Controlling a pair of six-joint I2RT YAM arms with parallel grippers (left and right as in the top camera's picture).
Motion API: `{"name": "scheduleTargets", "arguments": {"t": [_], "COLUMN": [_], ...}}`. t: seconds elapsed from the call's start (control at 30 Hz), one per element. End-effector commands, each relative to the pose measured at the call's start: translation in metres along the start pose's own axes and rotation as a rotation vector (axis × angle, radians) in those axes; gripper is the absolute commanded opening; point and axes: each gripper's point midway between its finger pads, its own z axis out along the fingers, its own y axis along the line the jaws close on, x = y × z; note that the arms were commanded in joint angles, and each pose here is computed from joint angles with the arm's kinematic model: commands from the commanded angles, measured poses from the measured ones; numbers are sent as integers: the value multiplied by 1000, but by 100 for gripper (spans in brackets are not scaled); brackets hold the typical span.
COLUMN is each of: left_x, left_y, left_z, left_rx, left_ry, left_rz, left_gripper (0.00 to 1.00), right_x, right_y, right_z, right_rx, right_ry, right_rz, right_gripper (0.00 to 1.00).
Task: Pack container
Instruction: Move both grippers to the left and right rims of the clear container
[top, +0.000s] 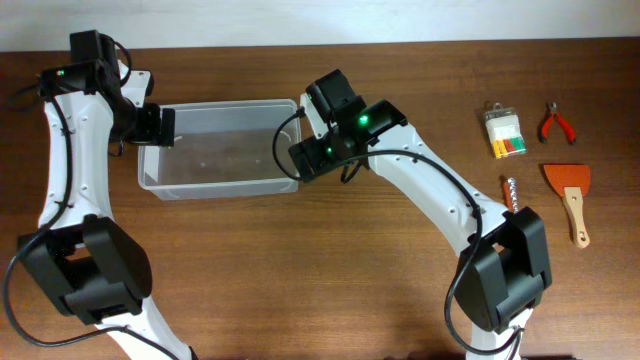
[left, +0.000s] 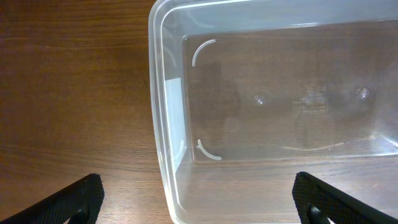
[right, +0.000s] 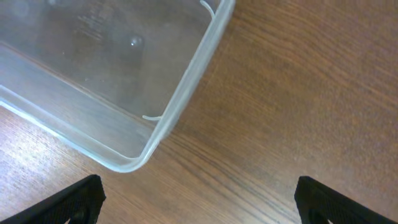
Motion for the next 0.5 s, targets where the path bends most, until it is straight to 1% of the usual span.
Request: {"name": "scheduleTargets", "arguments": {"t": [0.0,0.23,0.47], "left_x": [2,2,7], "left_y": [11,13,11], "left_z": [-2,5,27], "left_rx": [-14,-9,14], "left_ry": [-2,8,59], "left_rz": [-23,-6,6], "left_gripper": [99,99,99], "right_x": [-4,-14,-7], "right_y": [7,10,8], "right_z": [5,10,19], "right_rx": [-14,-35,-33], "right_ry": [-2,-40,-10], "right_rz": [-33,-63,-66], "right_gripper": [99,99,99]}}
